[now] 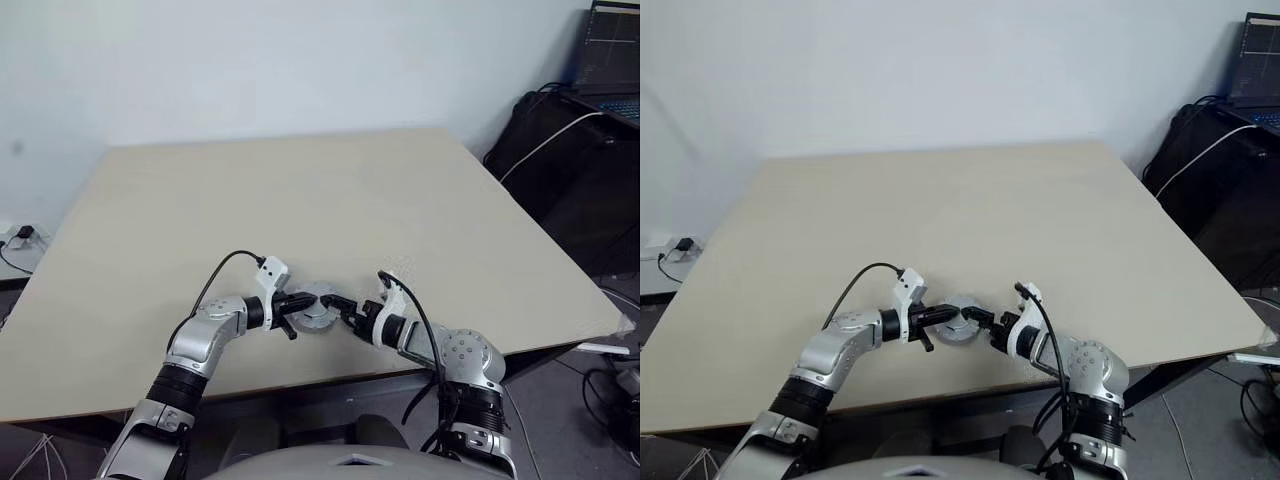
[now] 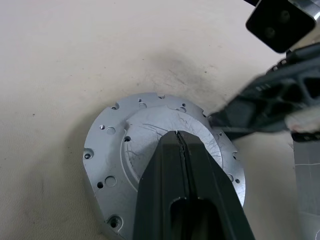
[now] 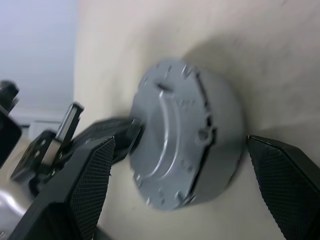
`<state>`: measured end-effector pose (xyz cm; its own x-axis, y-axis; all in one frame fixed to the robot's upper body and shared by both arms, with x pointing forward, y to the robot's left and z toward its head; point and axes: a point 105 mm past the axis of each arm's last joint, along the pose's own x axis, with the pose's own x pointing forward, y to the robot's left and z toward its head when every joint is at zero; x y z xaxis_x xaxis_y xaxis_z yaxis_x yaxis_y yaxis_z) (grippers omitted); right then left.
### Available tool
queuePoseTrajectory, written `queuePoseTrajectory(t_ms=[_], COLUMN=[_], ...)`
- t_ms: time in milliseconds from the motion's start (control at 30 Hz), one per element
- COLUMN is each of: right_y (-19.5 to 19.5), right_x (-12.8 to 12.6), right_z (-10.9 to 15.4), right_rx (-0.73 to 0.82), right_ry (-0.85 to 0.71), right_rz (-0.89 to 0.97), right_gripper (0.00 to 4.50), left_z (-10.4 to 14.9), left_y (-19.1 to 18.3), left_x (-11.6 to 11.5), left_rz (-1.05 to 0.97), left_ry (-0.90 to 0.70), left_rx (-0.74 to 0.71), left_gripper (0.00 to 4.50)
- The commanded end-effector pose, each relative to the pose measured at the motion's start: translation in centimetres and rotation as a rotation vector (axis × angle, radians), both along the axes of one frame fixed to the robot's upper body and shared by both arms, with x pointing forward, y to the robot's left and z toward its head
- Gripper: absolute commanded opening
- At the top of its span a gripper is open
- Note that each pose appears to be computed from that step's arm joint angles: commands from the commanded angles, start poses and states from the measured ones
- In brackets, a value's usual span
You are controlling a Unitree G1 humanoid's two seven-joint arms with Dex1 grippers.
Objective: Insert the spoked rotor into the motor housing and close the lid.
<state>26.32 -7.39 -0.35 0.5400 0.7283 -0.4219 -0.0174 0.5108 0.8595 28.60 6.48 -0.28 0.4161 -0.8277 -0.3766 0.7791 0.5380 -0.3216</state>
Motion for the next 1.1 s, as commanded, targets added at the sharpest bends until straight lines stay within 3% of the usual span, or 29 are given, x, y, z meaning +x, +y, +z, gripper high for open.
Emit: queuePoseTrajectory(t_ms=[33, 667, 900, 1100], right_y=[2.3, 5.6, 5.9, 6.5], right_x=[0.2, 0.3, 0.4, 0.1], right_z=[1.8, 2.8, 2.1, 3.3], right_rx=[0.116, 0.296, 0.292, 0.347], right_ry=[-0.027, 0.019, 0.044, 0.021], right_rz=[0.043, 0.064, 0.065, 0.109], right_gripper=[4.48, 4.48, 4.48, 4.48], left_z=[-1.4, -1.7, -1.8, -1.9], left_y=[0.7, 1.7, 1.9, 2.0], left_x=[-0.7, -1.2, -1.4, -1.6], left_rz=[0.010, 0.044, 0.055, 0.060], left_ry=[0.053, 0.067, 0.071, 0.075], left_rx=[0.041, 0.045, 0.049, 0.051], left_gripper=[0.00, 0.00, 0.00, 0.00])
